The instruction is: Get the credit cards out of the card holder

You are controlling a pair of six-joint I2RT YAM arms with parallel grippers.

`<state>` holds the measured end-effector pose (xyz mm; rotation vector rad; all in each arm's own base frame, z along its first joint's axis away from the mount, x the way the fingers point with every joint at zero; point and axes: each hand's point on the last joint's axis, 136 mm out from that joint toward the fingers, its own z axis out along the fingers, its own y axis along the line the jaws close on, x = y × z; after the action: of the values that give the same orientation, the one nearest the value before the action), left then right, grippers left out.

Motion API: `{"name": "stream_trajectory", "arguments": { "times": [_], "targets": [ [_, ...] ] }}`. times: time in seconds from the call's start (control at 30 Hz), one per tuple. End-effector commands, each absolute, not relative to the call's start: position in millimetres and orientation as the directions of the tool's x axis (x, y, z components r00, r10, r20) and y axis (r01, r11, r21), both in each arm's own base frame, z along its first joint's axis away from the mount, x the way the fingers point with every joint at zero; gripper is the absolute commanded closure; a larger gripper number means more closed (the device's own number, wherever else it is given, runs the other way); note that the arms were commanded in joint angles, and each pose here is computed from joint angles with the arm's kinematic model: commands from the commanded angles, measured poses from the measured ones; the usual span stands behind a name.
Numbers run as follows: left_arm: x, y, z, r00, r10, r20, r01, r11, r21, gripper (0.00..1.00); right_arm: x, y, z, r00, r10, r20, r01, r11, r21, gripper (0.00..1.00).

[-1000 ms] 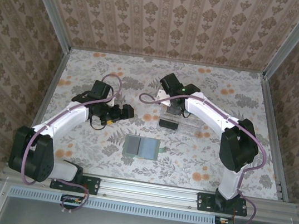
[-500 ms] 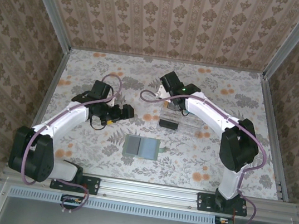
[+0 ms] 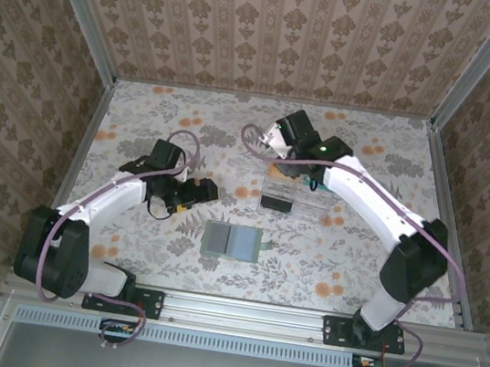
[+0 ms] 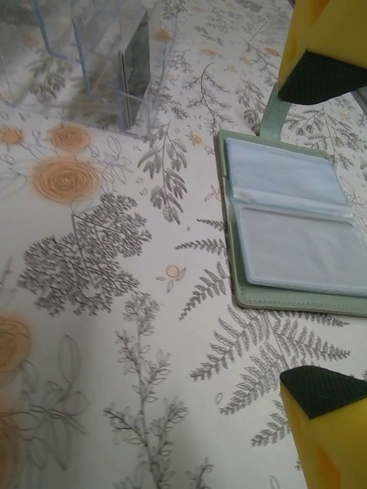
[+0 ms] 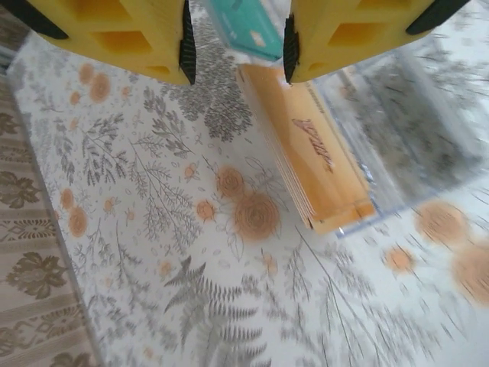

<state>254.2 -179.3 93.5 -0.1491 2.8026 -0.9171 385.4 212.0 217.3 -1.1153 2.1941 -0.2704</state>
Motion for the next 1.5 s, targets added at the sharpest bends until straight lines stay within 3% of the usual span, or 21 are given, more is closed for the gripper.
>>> {"name": "stream_trajectory", "arguments": {
  "times": [0.0,0.17,0.33,0.47,0.83,1.47],
  "targets": [
    [243.8,-185.7,91.7,-0.980,-0.156,-0.125,-0.048,0.792,-0.609,0.10,349.1,225.0,218.3,-0.523,-0.640,-0.562,-0.643,0.730,-0.233,0.68],
    [226.6,-190.9,86.5,-0.984,-0.136,-0.119,-0.038,0.800,-0.599,0.14,310.6,238.9,198.2,-0.693,-0.452,-0.562,-0.571,0.820,0.045,0.80],
    [214.5,-195.2,80.4,-0.983,-0.153,-0.100,-0.056,0.773,-0.632,0.19,271.3,260.6,155.0,-0.843,-0.285,-0.456,-0.444,0.847,0.292,0.79],
    [201.9,-203.8,75.3,-0.986,-0.149,-0.081,-0.058,0.742,-0.667,0.28,245.9,278.5,115.8,-0.890,-0.231,-0.392,-0.380,0.852,0.361,0.80],
    [189.2,-213.1,65.7,-0.991,-0.114,-0.066,-0.039,0.732,-0.681,0.35,215.5,306.0,44.1,-0.939,-0.237,-0.251,-0.314,0.888,0.336,0.86],
    [178.6,-217.5,37.1,-0.998,-0.064,-0.016,-0.039,0.761,-0.647,0.40,210.3,291.3,10.2,-0.955,-0.231,-0.184,-0.274,0.926,0.260,0.86]
  ]
}}
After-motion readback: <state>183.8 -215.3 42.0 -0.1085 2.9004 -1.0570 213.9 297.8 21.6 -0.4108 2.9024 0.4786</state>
